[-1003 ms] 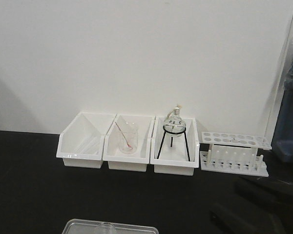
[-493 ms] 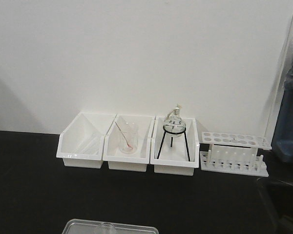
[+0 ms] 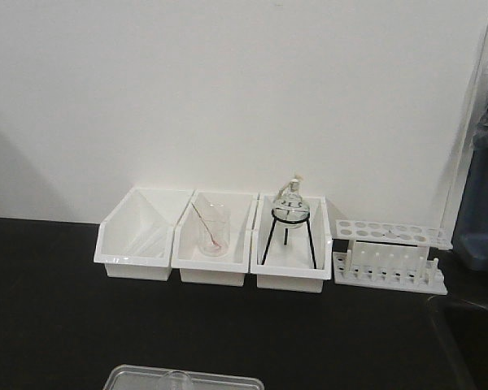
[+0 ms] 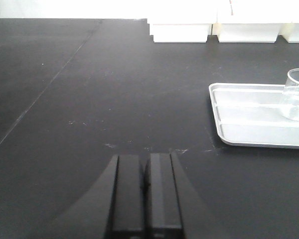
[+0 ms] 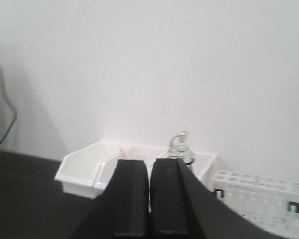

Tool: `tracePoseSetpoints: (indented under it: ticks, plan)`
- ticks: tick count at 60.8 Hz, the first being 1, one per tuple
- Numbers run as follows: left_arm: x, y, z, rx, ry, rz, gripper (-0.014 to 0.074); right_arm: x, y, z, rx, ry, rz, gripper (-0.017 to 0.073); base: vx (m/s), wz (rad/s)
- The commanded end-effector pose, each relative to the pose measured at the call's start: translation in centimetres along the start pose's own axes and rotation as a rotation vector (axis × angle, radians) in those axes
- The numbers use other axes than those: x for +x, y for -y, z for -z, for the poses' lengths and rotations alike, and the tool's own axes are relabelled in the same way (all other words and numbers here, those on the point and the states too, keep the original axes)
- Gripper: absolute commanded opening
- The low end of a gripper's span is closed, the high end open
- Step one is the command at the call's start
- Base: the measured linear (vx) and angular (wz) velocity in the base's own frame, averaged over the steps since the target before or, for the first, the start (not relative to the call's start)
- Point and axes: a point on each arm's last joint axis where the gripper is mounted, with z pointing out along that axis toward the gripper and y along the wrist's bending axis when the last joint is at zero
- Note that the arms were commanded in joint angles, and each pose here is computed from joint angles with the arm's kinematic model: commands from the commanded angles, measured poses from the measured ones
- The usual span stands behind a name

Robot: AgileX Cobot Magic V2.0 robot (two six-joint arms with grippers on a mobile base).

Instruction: Move beaker to silver tray on left bench

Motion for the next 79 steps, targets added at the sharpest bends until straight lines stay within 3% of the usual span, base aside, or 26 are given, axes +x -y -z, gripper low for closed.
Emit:
tracePoseSetpoints:
  ticks: [1,4,8,12,21,27,32,44,79]
  plan:
    - [-0.1,0.0,-0.2,0.004,0.065,0.007,0.0001,-1.2,0.4,1.3,0.096,0.059,-0.011,0.0033,0.00,0.00]
    - [-0.1,0.0,-0.2,0.004,0.065,0.007,0.0001,-0.9,0.6,1.8,0.145,0.061,0.031,-0.0015,0.00,0.00]
    - [-0.1,0.0,-0.2,0.004,0.065,0.007,0.0001,0.1,0.7,2.4,0.200,0.082,0.115,-0.0017,0.00,0.00]
    - [-0.1,0.0,-0.2,0.004,0.065,0.007,0.0001,1.4,1.0,2.8,0.250,0.118,0.152,-0.0016,0.00,0.00]
    - [-0.1,0.0,-0.2,0.004,0.065,0.007,0.0001,5.2,1.7,3.0,0.292,0.150,0.065,-0.0015,0.00,0.00]
    - [-0.1,0.0,-0.2,0.004,0.066,0.007,0.0001,8.6,2.2,2.7,0.296,0.069,-0.040,-0.0014,0.00,0.00]
    - [-0.1,0.0,-0.2,0.004,0.066,0.007,0.0001,10.6,2.4,2.7,0.302,-0.009,-0.067,-0.0014,0.00,0.00]
    - [-0.1,0.0,-0.2,0.004,0.066,0.007,0.0001,10.9,2.0,2.6,0.235,-0.065,0.071,-0.0014,0.00,0.00]
    - [-0.1,0.0,-0.2,0.004,0.066,0.007,0.0001,11.0,2.0,2.6,0.222,-0.077,0.064,-0.0013,0.00,0.00]
